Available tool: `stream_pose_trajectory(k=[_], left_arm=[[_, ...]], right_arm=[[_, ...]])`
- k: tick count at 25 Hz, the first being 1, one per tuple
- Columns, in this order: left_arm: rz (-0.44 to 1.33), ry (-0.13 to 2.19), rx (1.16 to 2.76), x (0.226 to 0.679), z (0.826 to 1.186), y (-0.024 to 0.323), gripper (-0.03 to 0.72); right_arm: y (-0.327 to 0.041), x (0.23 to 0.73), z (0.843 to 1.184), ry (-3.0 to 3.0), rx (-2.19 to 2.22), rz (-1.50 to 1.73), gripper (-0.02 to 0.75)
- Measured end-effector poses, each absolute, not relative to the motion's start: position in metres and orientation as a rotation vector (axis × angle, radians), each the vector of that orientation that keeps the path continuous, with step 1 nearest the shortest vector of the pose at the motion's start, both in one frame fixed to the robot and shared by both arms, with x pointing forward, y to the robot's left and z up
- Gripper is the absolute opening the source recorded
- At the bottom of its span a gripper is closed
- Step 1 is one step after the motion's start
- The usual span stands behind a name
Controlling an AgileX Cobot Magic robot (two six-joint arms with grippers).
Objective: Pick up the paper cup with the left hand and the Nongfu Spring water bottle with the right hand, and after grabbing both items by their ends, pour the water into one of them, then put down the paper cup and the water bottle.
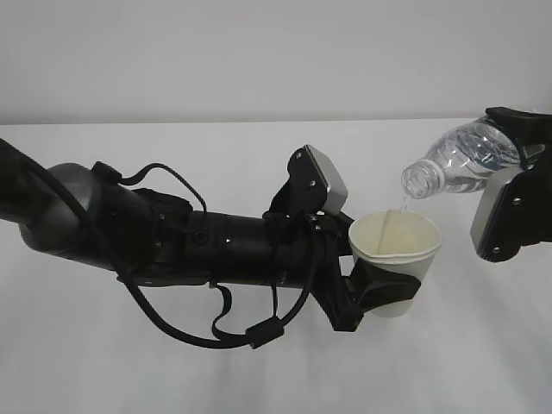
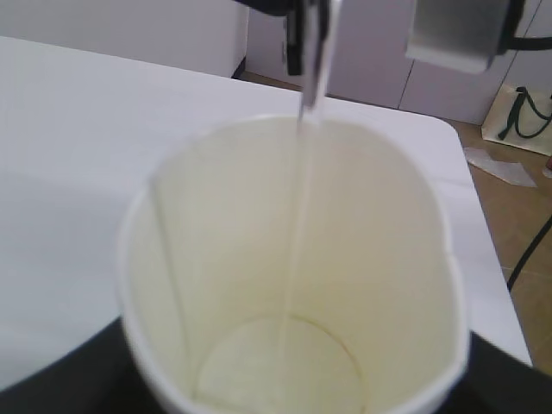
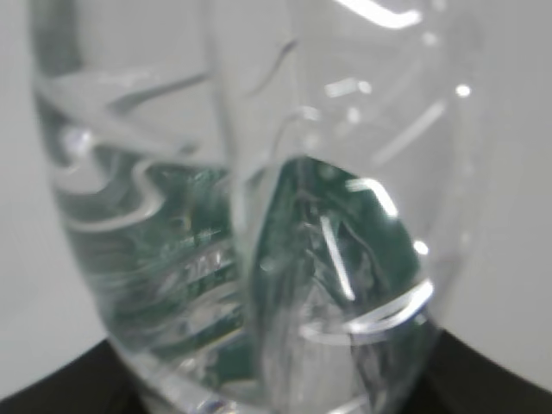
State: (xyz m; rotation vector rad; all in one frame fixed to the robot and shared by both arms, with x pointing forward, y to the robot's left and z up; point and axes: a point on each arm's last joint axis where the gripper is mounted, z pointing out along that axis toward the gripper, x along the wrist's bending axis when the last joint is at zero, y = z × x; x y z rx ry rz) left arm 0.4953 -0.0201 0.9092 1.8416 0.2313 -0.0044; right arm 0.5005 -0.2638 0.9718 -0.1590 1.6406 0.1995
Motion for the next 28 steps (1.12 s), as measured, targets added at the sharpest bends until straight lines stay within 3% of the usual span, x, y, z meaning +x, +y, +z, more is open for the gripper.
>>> stream_pose_trajectory(k=[28], left_arm=[[-0.004, 0.233, 1.841, 0.4954, 0.9092, -0.0201, 0.482]], right_arm=[[-0.2638, 0.5005, 0.9720, 1.638, -0.169, 0.190, 0.407]])
